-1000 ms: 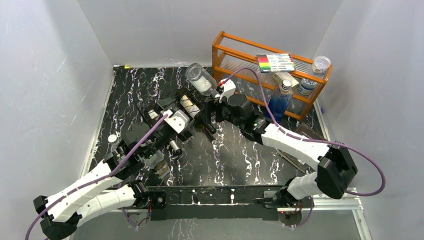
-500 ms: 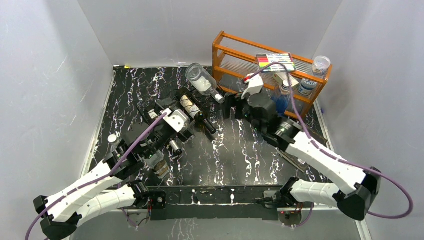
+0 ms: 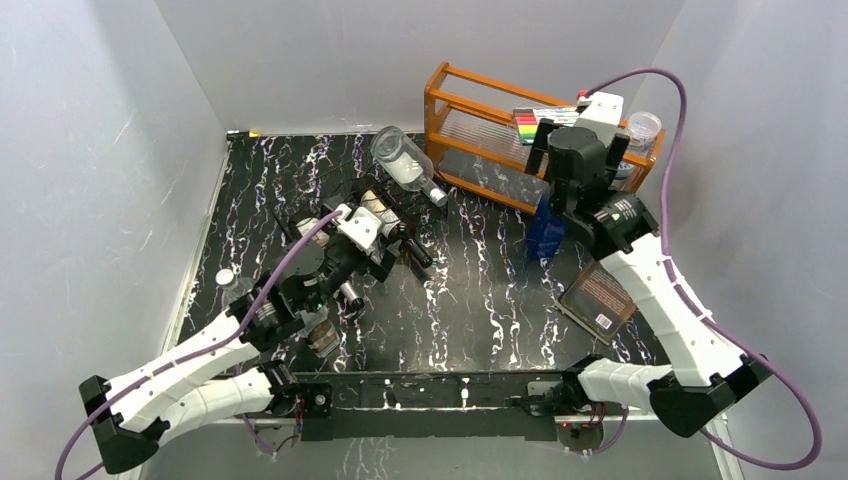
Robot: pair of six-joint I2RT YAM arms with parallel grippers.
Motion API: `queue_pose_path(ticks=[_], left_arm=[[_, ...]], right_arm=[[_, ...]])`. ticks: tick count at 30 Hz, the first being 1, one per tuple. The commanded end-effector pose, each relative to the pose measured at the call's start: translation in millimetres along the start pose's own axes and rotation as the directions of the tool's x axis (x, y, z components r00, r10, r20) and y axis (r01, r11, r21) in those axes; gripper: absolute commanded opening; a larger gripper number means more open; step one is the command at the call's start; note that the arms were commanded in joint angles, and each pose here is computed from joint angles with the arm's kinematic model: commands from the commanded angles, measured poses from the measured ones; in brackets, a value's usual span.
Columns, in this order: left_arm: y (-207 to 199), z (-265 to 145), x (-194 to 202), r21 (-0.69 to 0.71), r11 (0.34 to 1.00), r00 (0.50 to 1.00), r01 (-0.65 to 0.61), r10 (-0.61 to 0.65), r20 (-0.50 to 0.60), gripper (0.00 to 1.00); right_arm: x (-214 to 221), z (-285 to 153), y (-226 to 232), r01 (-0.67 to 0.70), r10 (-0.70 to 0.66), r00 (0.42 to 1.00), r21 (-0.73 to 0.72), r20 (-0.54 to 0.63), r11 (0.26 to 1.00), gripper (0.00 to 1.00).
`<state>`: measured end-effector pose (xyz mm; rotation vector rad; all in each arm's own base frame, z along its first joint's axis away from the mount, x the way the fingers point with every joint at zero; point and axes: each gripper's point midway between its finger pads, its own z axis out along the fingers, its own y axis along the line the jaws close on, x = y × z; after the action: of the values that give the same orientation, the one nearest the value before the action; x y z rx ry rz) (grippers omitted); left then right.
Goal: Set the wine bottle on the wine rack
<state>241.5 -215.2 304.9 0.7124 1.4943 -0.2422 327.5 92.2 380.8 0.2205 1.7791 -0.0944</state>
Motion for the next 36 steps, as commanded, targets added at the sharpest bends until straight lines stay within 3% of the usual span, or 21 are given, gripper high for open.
queue_pose_path(ticks=[1, 10, 22, 28, 33, 36], left_arm=[[-5.4, 4.2, -8.0, 0.014, 0.995, 0.995, 0.094, -0.094, 0.015, 0.98], [-23.0, 15.7, 0.7, 0.08, 0.994, 0.997, 0.078, -0.078, 0.0, 0.98], [-39.5, 31.9, 23.3, 0.118, 0.991, 0.997, 0.061, -0.054, -0.059, 0.98], [-58.2, 40.1, 32.8, 0.182, 0.978, 0.992, 0.098, -0.081, -0.096, 0.98], [-70.3, 43.9, 38.5, 0.217, 0.966, 0.985, 0.14, -0.114, -0.127, 0.98], [-77.0, 45.2, 39.1, 0.24, 0.957, 0.981, 0.164, -0.133, -0.139, 0.98]], right_arm=[[2.1, 11.2, -49.6, 0.019, -0.011, 0.998, 0.139, -0.061, 0.99, 0.95], [74.1, 41.1, -54.4, 0.064, -0.044, 0.96, 0.064, -0.277, 0.996, 0.96], [100.4, 68.3, -48.1, 0.046, -0.068, 0.94, -0.076, -0.334, 0.996, 0.94], [97.1, 66.9, -30.9, 0.025, -0.082, 0.941, -0.174, -0.328, 0.984, 0.71], [92.0, 51.4, -28.4, 0.006, -0.077, 0.943, -0.214, -0.325, 0.977, 0.37], [85.9, 37.1, -24.5, -0.023, -0.06, 0.948, -0.253, -0.314, 0.967, 0.31]])
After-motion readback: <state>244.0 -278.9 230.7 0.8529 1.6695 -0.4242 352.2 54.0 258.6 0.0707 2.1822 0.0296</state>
